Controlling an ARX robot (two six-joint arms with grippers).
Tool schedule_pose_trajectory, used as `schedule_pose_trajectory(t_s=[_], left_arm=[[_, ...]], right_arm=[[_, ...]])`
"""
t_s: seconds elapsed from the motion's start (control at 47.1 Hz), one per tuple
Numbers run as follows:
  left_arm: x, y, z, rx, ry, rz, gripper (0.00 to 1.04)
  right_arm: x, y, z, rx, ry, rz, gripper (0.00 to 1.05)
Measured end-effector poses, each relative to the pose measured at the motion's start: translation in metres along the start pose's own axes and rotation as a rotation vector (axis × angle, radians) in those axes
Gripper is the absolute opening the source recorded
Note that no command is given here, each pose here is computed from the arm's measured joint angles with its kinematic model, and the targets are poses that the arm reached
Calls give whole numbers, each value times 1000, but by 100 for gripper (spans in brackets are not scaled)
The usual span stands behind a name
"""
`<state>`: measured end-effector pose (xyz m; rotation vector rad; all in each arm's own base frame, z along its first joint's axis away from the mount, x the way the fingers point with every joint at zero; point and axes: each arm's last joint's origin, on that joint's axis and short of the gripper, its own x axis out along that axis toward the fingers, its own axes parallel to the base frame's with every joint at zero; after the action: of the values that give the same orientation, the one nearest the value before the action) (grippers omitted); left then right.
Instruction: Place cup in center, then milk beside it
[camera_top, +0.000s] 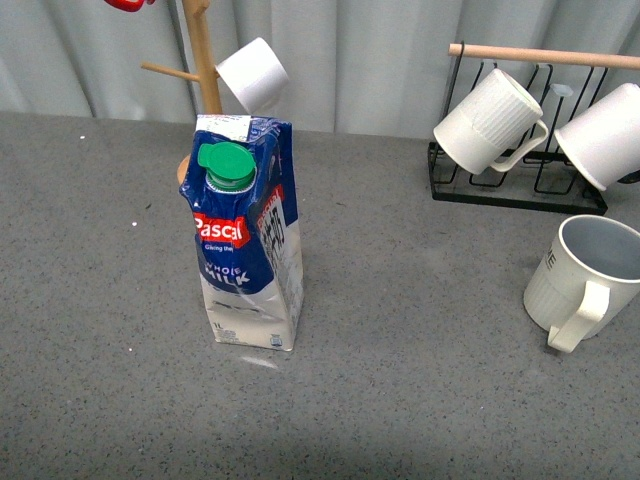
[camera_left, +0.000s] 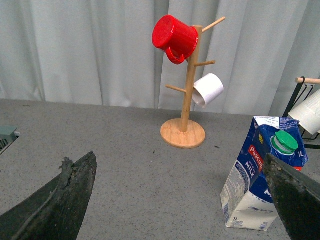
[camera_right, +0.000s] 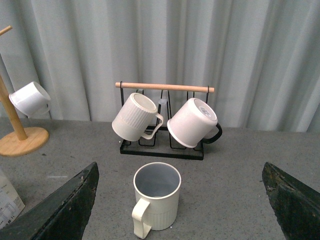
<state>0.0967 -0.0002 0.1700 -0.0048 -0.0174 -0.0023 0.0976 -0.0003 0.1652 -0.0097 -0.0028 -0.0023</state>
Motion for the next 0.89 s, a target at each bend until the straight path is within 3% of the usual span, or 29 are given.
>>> schedule_pose_trajectory(t_s=[0.891], left_arm=[[0, 0, 0, 0, 0, 0, 98]], right_arm=[[0, 0, 0, 0, 0, 0, 96]])
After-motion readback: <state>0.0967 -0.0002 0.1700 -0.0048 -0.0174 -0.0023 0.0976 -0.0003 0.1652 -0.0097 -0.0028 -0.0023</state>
